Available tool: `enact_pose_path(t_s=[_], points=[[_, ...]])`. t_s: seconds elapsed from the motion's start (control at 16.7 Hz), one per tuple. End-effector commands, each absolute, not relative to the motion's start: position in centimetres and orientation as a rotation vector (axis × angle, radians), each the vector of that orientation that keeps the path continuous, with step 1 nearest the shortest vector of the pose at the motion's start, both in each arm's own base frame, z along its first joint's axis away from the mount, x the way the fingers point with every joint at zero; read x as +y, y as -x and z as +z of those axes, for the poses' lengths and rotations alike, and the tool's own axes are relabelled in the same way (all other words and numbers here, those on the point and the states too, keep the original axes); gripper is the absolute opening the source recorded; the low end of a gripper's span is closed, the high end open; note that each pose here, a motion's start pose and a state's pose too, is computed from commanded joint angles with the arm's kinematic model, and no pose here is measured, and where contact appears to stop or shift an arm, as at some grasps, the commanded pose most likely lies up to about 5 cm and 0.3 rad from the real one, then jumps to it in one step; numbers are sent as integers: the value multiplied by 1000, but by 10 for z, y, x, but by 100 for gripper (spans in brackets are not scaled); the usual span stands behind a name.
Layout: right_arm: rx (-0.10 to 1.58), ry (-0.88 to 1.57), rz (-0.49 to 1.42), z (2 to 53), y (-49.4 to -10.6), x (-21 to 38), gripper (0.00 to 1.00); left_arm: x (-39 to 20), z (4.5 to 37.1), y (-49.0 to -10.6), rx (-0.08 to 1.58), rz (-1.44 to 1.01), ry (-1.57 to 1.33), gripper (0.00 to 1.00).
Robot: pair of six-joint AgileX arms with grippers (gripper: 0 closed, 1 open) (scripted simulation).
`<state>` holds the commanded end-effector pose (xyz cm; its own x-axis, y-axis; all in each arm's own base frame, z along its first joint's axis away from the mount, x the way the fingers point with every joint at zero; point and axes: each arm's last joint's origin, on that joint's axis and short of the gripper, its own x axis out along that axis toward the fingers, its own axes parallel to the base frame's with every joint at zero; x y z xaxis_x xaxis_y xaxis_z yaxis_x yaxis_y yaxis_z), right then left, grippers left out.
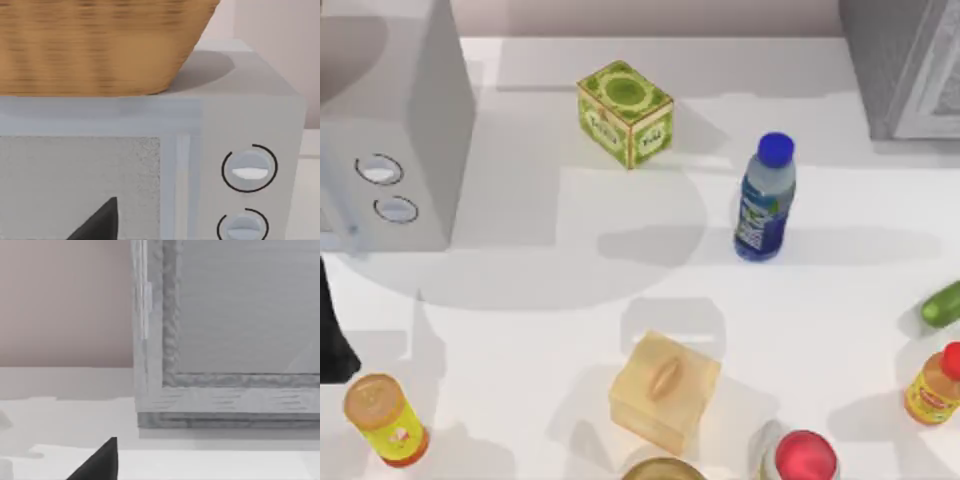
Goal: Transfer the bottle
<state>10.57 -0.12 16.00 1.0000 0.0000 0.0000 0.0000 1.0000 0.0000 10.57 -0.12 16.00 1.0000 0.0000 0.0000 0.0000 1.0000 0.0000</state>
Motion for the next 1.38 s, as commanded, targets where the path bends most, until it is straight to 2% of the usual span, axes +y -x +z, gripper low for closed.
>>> enact_pose_path(t_s=[0.24, 0.6, 1.08, 1.38], points=[[-4, 7, 31, 163, -107, 1, 100, -1, 160, -106, 0, 0, 0, 100], [32, 57, 218, 175, -130, 12, 100, -1, 160, -106, 0, 0, 0, 100], [206, 98, 477, 151, -211, 31, 100, -1, 160, -106, 0, 0, 0, 100], [208, 98, 641, 115, -256, 48, 100, -1, 160, -106, 0, 0, 0, 100]])
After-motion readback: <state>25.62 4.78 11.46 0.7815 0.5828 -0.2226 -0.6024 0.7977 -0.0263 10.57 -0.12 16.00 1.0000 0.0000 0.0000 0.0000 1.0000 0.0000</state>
